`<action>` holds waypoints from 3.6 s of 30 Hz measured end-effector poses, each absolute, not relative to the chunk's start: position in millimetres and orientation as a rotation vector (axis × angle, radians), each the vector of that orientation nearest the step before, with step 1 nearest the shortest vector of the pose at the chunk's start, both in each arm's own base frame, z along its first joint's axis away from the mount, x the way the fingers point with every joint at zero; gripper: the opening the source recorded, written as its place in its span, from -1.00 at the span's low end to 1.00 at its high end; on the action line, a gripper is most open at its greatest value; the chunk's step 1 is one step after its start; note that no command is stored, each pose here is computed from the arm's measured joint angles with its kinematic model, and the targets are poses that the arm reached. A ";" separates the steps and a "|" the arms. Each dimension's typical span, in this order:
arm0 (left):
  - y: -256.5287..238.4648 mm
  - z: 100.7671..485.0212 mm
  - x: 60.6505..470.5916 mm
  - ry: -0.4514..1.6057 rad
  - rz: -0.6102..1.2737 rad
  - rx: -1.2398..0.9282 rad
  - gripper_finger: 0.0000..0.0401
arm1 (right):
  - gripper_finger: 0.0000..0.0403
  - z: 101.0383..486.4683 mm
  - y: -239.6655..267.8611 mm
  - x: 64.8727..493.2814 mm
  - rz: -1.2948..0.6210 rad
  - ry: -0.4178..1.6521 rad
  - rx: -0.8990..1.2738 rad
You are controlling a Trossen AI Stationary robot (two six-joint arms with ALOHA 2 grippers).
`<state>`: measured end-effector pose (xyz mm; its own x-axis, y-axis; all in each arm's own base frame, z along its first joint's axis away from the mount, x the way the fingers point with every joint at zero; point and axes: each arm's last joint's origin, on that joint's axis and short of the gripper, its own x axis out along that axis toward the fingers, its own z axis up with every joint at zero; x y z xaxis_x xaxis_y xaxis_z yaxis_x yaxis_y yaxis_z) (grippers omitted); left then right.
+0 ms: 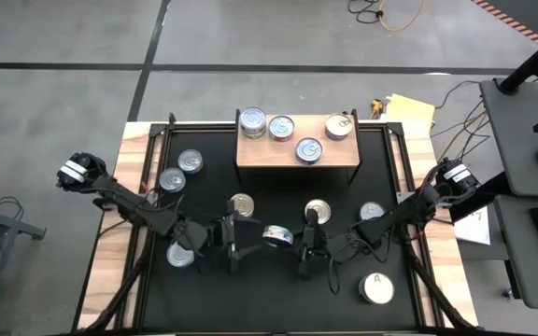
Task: Stack canned seafood by type on shelf
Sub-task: Stack the green white tuna can on top of the green white tuna can on the shelf
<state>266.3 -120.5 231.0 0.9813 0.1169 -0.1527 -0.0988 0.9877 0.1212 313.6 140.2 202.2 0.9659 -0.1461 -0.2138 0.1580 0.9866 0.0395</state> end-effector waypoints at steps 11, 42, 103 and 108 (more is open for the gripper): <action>-111.0 231.0 274.9 0.137 0.037 0.055 0.47 | -0.35 223.9 143.7 325.4 -0.078 0.170 -0.086; -107.2 240.7 277.1 0.085 0.171 -0.234 -0.41 | 0.45 233.8 135.0 317.5 -0.151 0.215 -0.045; -67.7 275.7 245.1 0.332 -0.183 -1.012 0.48 | -0.35 252.5 196.5 387.4 -0.261 0.526 -1.734; -68.4 289.1 245.1 0.290 -0.243 -0.874 0.69 | -0.35 263.2 194.3 384.0 -0.287 0.512 -1.701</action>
